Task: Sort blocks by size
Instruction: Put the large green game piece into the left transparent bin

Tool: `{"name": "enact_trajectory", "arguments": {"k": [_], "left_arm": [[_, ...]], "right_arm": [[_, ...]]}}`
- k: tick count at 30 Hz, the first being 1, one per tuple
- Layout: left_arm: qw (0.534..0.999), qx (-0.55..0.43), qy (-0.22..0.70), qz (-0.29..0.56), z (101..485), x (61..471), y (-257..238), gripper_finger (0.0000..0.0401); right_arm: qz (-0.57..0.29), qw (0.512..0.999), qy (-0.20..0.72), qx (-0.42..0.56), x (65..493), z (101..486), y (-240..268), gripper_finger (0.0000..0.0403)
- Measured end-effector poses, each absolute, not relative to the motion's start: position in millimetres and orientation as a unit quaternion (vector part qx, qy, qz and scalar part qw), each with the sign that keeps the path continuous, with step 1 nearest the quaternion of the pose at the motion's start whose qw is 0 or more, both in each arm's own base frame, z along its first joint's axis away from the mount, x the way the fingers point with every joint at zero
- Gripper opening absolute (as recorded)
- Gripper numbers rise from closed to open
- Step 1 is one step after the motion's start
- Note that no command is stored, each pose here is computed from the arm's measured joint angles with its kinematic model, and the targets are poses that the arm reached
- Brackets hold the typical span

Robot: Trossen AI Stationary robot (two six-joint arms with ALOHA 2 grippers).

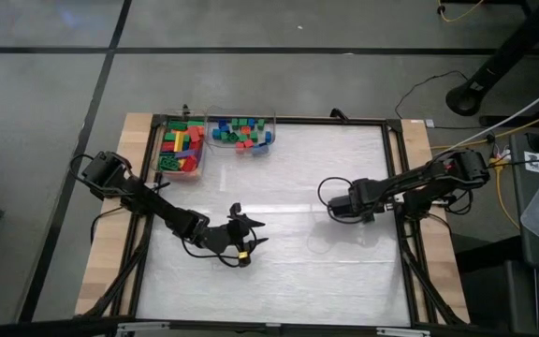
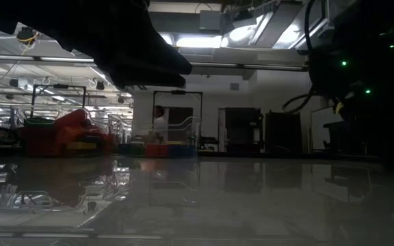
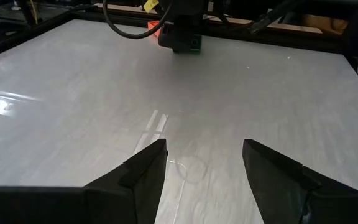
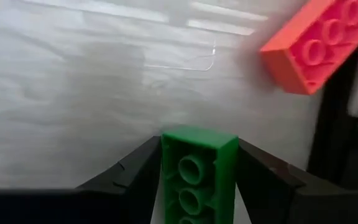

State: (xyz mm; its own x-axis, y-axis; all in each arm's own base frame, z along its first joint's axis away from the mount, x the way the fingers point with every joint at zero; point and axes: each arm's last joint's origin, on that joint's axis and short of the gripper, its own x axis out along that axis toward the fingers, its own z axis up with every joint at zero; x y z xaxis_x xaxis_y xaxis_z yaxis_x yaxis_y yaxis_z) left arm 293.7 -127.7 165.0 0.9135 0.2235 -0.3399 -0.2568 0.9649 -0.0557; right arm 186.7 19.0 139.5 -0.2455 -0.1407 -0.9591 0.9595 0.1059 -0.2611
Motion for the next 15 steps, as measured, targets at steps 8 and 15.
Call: {"name": "enact_trajectory", "arguments": {"k": [8,15], "left_arm": [[0.977,-0.049,0.168,0.123,165.0,293.7,-127.7,0.02],[0.978,-0.031,0.17,0.12,165.0,293.7,-127.7,0.02]], "right_arm": [[-0.539,0.5,0.558,0.386,190.9,138.5,20.3,0.0177],[-0.525,0.507,0.556,0.397,194.5,139.1,21.1,0.0149]]}}
